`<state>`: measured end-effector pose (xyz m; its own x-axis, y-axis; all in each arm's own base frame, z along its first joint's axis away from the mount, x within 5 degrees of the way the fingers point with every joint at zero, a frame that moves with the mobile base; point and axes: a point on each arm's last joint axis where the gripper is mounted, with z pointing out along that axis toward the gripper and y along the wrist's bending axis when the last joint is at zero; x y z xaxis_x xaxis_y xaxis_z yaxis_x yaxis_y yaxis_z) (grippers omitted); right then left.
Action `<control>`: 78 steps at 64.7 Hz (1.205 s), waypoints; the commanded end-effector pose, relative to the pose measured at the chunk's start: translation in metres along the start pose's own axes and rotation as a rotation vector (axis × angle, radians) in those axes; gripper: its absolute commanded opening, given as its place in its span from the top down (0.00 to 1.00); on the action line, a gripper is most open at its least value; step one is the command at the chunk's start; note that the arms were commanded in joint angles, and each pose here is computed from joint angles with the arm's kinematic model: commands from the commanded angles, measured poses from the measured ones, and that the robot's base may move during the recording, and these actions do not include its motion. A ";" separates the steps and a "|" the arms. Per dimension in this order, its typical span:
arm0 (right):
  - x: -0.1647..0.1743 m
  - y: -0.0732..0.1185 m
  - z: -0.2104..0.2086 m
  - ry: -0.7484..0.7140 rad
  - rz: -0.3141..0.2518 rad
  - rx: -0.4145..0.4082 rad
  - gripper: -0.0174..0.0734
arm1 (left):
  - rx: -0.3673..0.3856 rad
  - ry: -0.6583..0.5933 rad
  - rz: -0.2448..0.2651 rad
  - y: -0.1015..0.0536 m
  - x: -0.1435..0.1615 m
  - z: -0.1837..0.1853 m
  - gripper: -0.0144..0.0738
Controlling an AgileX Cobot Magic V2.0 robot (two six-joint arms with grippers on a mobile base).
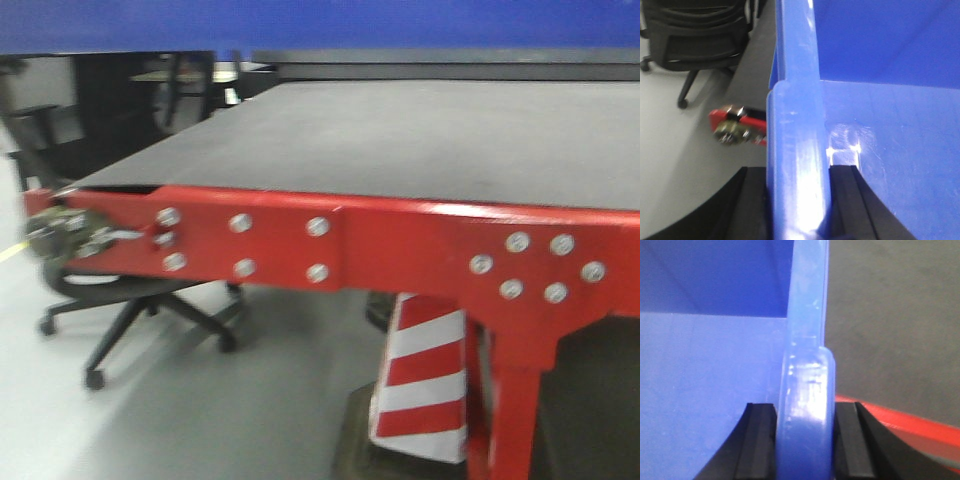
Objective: Move blue bin to conveyor side
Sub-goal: 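Carry the blue bin with both grippers while turning toward the red table, then drive up to the red table holding the bin above its grey surface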
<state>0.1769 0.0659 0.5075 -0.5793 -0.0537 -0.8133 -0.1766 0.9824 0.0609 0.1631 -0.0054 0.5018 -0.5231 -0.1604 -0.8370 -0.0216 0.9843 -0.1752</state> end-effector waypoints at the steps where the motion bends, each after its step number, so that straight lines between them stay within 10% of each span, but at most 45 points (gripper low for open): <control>1: -0.010 -0.006 -0.013 -0.132 -0.026 0.032 0.91 | 0.003 -0.139 0.019 -0.001 -0.011 -0.013 0.86; 78: -0.010 -0.005 -0.013 -0.138 -0.027 0.030 0.91 | 0.001 -0.139 0.020 -0.001 -0.011 -0.013 0.86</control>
<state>0.1769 0.0659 0.5075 -0.5793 -0.0537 -0.8133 -0.1766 0.9824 0.0609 0.1631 -0.0052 0.5018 -0.5230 -0.1597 -0.8372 -0.0226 0.9845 -0.1737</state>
